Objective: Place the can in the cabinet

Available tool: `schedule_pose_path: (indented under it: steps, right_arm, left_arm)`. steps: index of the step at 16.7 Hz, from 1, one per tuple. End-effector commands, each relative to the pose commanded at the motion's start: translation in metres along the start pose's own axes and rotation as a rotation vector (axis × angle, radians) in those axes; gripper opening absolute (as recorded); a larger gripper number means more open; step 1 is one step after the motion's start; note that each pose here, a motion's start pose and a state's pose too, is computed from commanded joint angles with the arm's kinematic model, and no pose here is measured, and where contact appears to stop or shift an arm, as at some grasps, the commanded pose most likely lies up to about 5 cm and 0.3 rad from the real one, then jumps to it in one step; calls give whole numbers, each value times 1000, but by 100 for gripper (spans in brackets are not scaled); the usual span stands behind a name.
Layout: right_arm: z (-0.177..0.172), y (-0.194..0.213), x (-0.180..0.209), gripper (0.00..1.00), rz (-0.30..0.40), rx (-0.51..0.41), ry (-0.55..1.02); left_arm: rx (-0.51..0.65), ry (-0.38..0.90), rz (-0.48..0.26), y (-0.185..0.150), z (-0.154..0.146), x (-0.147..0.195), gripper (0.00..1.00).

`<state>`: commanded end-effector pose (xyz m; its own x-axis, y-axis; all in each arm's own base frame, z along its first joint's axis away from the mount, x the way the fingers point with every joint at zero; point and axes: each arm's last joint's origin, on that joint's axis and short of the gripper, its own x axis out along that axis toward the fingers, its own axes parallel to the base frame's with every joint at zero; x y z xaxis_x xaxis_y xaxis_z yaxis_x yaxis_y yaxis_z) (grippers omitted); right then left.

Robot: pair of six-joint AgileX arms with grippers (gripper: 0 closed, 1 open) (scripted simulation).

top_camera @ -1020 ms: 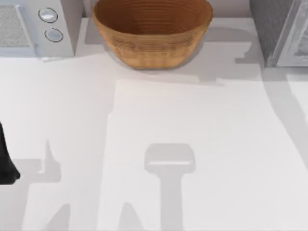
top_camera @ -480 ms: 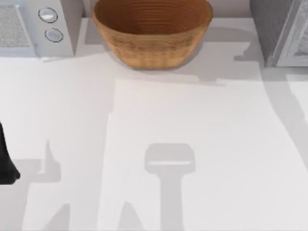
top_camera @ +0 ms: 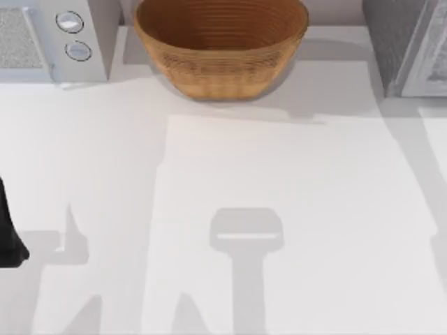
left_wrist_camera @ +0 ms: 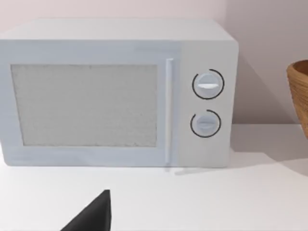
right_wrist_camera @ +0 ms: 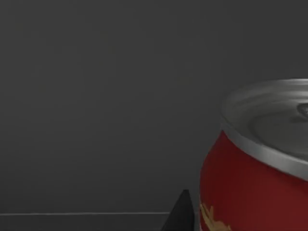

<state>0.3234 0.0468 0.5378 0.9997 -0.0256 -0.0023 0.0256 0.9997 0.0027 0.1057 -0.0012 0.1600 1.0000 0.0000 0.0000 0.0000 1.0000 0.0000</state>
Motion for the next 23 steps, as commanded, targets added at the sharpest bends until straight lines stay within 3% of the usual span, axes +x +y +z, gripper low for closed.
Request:
schedule_pose_path:
  steps: [8,18,23]
  right_arm:
    - [-7,1,68,0,13,-1,24]
    - [-7,0,82,0,24,1,-2]
    - [-7,0,82,38,24,1,-2]
  left_arm:
    - [0,0,0,0,0,0,100]
    - [0,0,0,0,0,0,100]
    - [0,0,0,0,0,0,100]
